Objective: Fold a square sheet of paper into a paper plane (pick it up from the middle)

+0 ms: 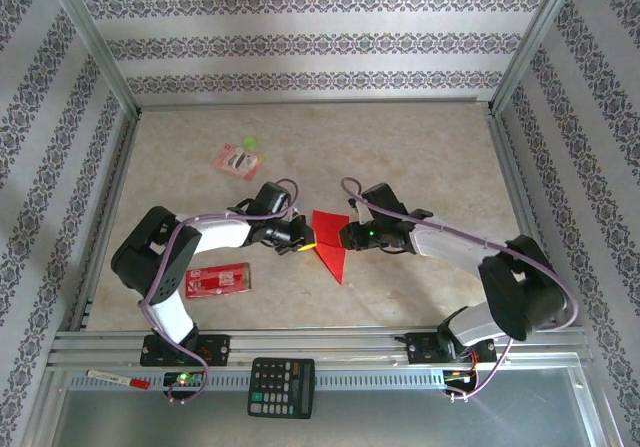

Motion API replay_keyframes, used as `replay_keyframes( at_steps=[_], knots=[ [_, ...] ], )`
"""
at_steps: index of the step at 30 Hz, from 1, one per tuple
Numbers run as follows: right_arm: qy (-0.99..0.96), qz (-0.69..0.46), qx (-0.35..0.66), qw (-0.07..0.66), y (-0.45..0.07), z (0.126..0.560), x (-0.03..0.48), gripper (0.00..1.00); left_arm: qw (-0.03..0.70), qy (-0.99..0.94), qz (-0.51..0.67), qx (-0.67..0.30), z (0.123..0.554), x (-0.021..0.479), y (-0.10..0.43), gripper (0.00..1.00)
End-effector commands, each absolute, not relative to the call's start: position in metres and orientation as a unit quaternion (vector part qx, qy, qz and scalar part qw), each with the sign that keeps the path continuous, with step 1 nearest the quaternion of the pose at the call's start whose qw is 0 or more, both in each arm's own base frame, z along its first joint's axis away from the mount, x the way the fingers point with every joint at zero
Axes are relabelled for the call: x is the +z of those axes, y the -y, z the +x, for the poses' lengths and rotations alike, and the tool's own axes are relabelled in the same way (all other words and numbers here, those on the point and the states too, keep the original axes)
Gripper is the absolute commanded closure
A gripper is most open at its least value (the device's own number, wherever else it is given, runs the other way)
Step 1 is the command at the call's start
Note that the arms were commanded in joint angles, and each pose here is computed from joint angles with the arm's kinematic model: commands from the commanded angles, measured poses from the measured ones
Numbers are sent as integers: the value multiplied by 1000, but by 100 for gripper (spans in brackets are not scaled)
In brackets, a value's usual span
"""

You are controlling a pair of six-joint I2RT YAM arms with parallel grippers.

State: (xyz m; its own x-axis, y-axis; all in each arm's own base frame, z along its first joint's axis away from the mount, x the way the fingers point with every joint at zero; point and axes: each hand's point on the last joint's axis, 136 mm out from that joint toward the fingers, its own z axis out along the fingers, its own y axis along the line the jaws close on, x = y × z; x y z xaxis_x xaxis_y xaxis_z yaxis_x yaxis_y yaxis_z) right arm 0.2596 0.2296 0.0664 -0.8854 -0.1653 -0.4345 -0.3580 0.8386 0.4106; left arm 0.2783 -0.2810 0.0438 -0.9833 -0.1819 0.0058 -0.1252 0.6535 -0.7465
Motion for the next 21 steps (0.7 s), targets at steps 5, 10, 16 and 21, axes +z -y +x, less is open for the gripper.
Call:
replay_keyframes(
  at_steps=[5, 10, 16, 21],
  knots=[
    [-914, -229, 206, 265, -266, 239, 86, 60, 50, -876, -188, -441, 284, 62, 278, 100],
    [-909, -253, 165, 288, -280, 234, 74, 58, 45, -875, -196, -440, 283, 68, 277, 100],
    [-907, -265, 129, 300, -291, 229, 56, 54, 30, -876, -203, -436, 279, 71, 277, 100],
    [-911, -259, 94, 307, -293, 230, 46, 55, 22, -875, -206, -439, 276, 73, 277, 100]
  ],
)
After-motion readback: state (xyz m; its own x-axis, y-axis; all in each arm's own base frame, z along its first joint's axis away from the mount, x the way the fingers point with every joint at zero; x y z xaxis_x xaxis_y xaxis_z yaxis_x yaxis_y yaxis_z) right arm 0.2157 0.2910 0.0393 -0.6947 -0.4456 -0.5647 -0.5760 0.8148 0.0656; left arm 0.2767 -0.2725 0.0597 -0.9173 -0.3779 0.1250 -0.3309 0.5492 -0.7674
